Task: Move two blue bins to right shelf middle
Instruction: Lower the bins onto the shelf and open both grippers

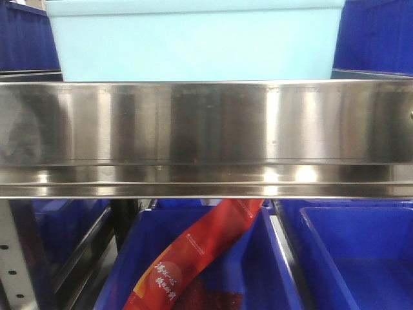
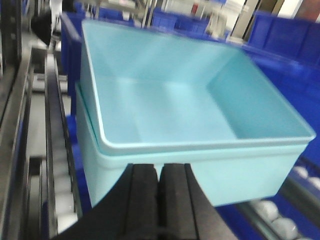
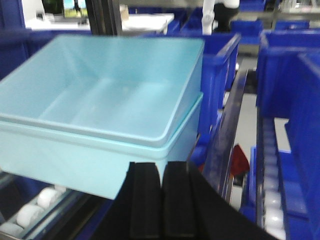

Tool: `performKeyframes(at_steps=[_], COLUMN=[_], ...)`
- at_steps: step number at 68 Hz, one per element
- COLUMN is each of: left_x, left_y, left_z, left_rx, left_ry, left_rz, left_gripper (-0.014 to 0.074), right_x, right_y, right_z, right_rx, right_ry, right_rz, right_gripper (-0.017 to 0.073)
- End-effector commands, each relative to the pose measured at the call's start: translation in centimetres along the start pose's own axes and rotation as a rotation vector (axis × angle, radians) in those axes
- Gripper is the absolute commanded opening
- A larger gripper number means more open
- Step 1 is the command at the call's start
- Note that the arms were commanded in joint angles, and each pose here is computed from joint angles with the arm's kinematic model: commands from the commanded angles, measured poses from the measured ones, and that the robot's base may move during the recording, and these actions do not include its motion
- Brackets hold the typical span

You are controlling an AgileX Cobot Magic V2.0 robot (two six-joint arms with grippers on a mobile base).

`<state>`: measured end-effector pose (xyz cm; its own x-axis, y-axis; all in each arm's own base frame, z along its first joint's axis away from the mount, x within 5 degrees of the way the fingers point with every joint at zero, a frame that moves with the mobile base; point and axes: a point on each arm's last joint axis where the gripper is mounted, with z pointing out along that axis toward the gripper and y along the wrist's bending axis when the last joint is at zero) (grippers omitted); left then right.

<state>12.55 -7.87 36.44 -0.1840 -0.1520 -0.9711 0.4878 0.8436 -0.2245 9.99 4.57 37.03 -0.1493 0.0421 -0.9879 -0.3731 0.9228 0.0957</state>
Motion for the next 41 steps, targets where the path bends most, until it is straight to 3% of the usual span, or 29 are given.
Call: performKeyframes(at_steps=[1, 17, 41], left_x=[-0.9, -1.9, -1.9], left_y=[-0.2, -0.3, -0.3], left_z=[-1.8, -4.5, -4.7], left_rx=[0.029, 0.051, 0.053], left_ry=[-0.08, -0.178, -0.184], left_rz=[0.003, -0.001, -0.002], left_gripper=[-0.01, -0.01, -0.01], right_x=[-0.3, -1.3, -1.5], right_y=[-0.1, 0.2, 0.4], right_z=[-1.0, -2.0, -2.1], right_rx=[-0.009, -0.069, -0.081], right_ry=[-0.053, -0.172, -0.19], right_rz=[-0.01, -0.005, -0.006], right_gripper=[-0.0166, -0.0166, -0.0166])
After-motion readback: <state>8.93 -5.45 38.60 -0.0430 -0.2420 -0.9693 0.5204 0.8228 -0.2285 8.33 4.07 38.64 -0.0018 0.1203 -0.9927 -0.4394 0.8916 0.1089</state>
